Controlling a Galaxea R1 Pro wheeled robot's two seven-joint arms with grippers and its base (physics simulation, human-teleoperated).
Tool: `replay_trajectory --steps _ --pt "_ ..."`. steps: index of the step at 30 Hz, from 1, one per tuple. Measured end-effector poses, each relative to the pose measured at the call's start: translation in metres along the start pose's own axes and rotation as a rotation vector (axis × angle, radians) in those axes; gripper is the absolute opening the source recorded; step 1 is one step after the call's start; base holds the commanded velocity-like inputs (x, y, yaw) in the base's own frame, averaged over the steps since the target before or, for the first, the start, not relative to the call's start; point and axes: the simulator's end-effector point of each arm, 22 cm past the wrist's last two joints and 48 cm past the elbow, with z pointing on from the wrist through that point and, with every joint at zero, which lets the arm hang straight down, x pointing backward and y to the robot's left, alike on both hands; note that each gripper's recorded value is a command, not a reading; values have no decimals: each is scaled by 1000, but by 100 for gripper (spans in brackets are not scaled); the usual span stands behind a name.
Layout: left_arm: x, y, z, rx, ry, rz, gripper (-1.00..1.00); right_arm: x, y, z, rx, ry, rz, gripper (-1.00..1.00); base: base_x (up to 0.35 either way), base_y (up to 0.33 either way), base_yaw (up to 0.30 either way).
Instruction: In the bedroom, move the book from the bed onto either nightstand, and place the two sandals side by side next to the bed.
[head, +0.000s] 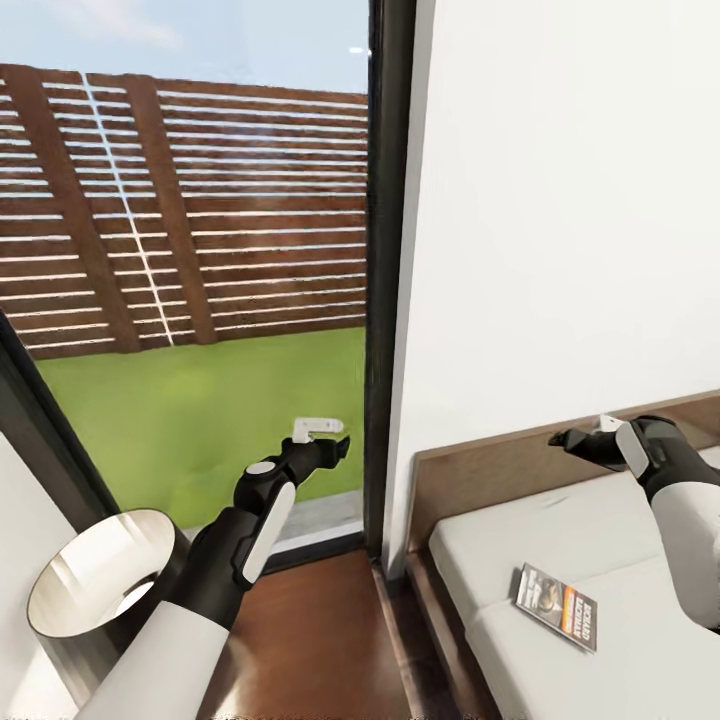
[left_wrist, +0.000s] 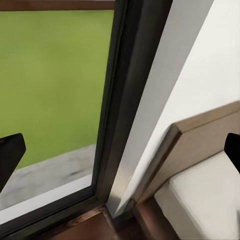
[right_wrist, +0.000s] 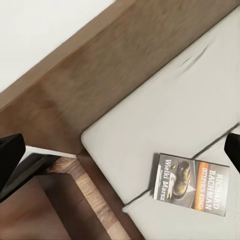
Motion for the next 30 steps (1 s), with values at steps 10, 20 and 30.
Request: replay_trajectory --steps 10,20,30 --pt "9 2 5 -1 15 -4 100 6 -3 8 7 13 1 100 0 0 -1" --pt "18 4 10 -2 31 -9 100 12 -7 16 15 26 6 100 0 0 0" --pt "27 6 14 -3 46 -12 100 18 -11 23 15 38 27 100 0 0 0"
